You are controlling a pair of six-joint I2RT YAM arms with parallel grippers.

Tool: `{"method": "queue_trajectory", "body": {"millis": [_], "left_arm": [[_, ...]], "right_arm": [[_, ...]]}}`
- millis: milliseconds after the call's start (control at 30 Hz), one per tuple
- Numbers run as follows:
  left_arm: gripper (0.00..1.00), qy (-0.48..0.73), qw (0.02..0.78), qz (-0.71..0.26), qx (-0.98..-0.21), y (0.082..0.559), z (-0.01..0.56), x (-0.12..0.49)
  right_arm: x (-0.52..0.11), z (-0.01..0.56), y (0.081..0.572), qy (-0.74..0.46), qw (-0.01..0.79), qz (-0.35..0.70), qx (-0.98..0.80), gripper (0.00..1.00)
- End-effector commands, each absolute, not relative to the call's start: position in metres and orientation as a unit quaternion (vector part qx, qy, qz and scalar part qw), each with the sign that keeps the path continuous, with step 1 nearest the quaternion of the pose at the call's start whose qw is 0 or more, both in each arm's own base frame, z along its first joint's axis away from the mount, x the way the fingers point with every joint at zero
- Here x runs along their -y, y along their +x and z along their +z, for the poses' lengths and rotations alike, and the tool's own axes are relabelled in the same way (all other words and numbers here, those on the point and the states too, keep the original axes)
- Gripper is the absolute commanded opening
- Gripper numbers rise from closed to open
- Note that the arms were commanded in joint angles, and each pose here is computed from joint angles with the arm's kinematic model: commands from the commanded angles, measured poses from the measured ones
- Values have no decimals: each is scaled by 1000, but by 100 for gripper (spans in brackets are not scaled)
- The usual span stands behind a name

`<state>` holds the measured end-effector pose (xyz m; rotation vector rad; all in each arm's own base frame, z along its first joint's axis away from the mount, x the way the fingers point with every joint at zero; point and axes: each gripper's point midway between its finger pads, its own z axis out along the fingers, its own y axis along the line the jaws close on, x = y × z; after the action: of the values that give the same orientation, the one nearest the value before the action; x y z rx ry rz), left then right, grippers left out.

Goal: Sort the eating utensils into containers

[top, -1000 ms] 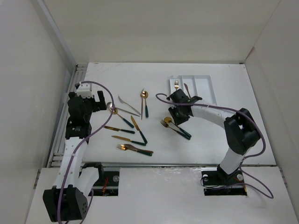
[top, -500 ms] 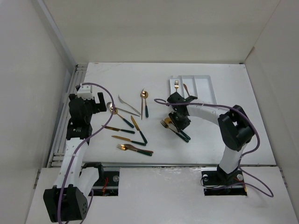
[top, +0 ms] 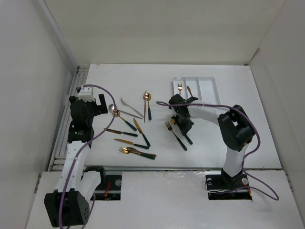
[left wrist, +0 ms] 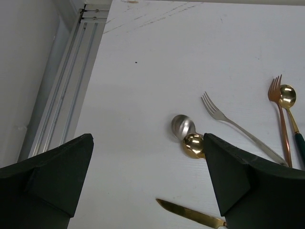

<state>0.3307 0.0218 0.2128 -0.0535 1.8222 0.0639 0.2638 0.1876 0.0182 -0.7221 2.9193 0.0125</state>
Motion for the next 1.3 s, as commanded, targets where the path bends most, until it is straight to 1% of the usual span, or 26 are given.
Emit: {"method": "queue_trajectory", "body": {"millis": [0, 133, 200, 300, 400, 467, 500, 567, 600, 633, 667, 700, 733, 767, 900, 933, 967, 1067, 1100, 1200, 1267], "left_arm": [[100, -28, 629, 42, -776, 331, 220, -28], [100, -32, 629, 39, -776, 329, 218, -27], [100, -32, 628, 39, -776, 327, 216, -27], [100, -35, 628, 44, -776, 327, 213, -29], [100, -35, 628, 44, -776, 327, 213, -29], [100, -35, 628, 44, -776, 327, 213, -29], [100, -39, 628, 46, -776, 327, 213, -32], [100, -39, 623, 46, -780, 325, 211, -32], [100, -38, 622, 53, -781, 325, 213, -34], [100, -38, 618, 53, -784, 326, 210, -34], [100, -45, 617, 62, -783, 325, 210, -38], [100, -49, 616, 66, -783, 327, 211, -40], [100, -51, 616, 70, -783, 327, 211, -42], [100, -51, 612, 70, -786, 328, 208, -42], [100, -41, 607, 65, -791, 332, 213, -39], [100, -37, 596, 59, -800, 332, 205, -36], [100, -33, 600, 54, -797, 334, 209, -34], [100, -8, 586, 41, -810, 336, 201, -27], [100, -3, 585, 44, -810, 338, 201, -27], [100, -1, 581, 40, -813, 340, 198, -26], [100, 6, 577, 38, -816, 340, 195, -24]], "right_arm": [[-196, 21, 274, -249, 86, 8, -965, 0], [-200, 42, 285, -271, 119, 4, -955, 0], [-206, 63, 291, -293, 146, 12, -945, 0], [-220, 109, 309, -306, 209, 35, -928, 0], [-217, 161, 349, -248, 283, 71, -924, 0], [-192, 184, 383, -196, 322, 79, -923, 0], [-184, 187, 398, -175, 336, 79, -922, 0], [-147, 195, 428, -128, 357, 51, -924, 0], [-136, 194, 437, -113, 358, 41, -926, 0], [-124, 176, 445, -111, 337, 29, -935, 0], [-100, 171, 456, -91, 333, 14, -938, 0], [-90, 170, 464, -85, 330, 7, -940, 0], [-78, 151, 470, -79, 310, -8, -947, 0], [-59, 153, 480, -59, 316, -26, -947, 0], [-26, 137, 497, -21, 309, -41, -950, 0], [-21, 133, 499, -16, 307, -43, -951, 0], [-24, 124, 504, -18, 302, -36, -952, 0], [-25, 103, 504, -27, 281, -21, -959, 0], [-27, 100, 510, -33, 286, -16, -957, 0], [-25, 84, 509, -32, 277, -22, -960, 5], [-23, 78, 507, -30, 268, -29, -963, 19]]}}
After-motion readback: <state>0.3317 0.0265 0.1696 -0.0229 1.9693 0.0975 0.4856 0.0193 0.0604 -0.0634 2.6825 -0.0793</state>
